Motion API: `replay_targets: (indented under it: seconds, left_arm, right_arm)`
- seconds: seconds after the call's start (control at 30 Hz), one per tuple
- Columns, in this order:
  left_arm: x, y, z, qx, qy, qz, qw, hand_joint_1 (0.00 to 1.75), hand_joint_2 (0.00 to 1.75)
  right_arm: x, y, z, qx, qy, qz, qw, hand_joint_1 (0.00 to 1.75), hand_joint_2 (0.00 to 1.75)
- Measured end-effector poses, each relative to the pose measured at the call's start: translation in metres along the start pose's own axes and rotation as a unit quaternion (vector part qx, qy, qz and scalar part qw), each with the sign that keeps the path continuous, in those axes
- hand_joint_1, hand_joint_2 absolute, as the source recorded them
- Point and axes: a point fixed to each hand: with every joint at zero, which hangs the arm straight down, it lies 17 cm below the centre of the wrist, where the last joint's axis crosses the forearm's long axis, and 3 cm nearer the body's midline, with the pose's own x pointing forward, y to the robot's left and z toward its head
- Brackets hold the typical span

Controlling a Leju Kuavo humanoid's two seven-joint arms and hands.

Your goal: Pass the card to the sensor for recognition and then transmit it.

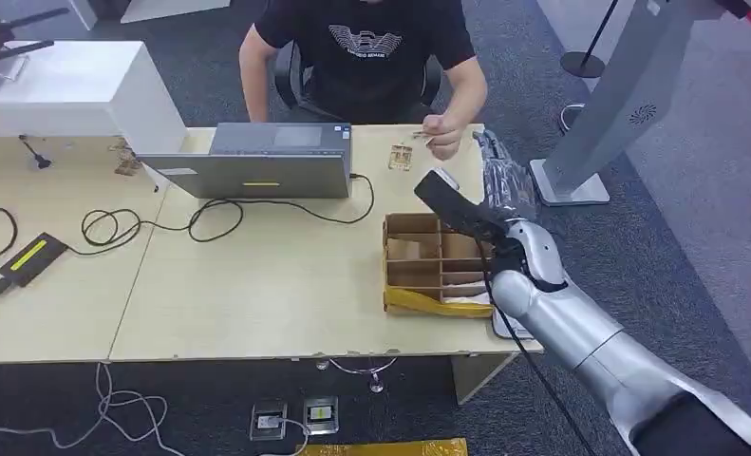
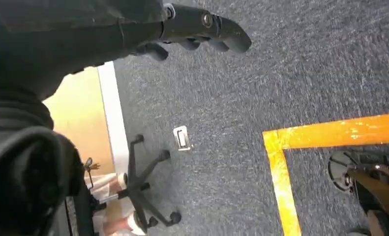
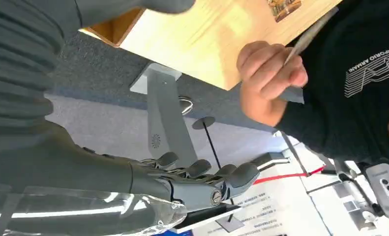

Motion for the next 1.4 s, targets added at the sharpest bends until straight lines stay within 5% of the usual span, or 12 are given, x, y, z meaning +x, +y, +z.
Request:
replay_targets:
  seconds: [0.3, 0.53, 0.93, 1.13, 1.4]
  left_arm:
    - [0.001, -0.001, 0.0, -0.002, 0.002, 0.01, 1.0, 0.0, 0.0]
    - [0.0, -0.002, 0.0, -0.003, 0.007, 0.03, 1.0, 0.0, 0.0]
    - [-0.008, -0.012, 0.002, -0.027, 0.018, -0.012, 0.999, 0.0, 0.0]
    - [-0.014, -0.017, 0.003, -0.038, 0.012, -0.114, 0.993, 0.0, 0.0]
    - [-0.017, -0.022, 0.004, -0.05, -0.003, -0.196, 0.979, 0.0, 0.0]
  right_arm:
    - [-0.006, 0.002, 0.0, 0.003, 0.005, 0.011, 1.0, 0.0, 1.75]
    - [-0.041, -0.02, -0.017, -0.007, 0.061, 0.017, 0.998, 0.0, 1.75]
    - [-0.21, -0.079, -0.011, -0.028, 0.258, 0.03, 0.965, 0.0, 1.75]
    - [-0.322, -0.092, 0.046, -0.015, 0.413, -0.003, 0.911, 0.0, 1.75]
    - [-0.463, -0.052, 0.249, -0.004, 0.606, -0.083, 0.791, 0.0, 1.75]
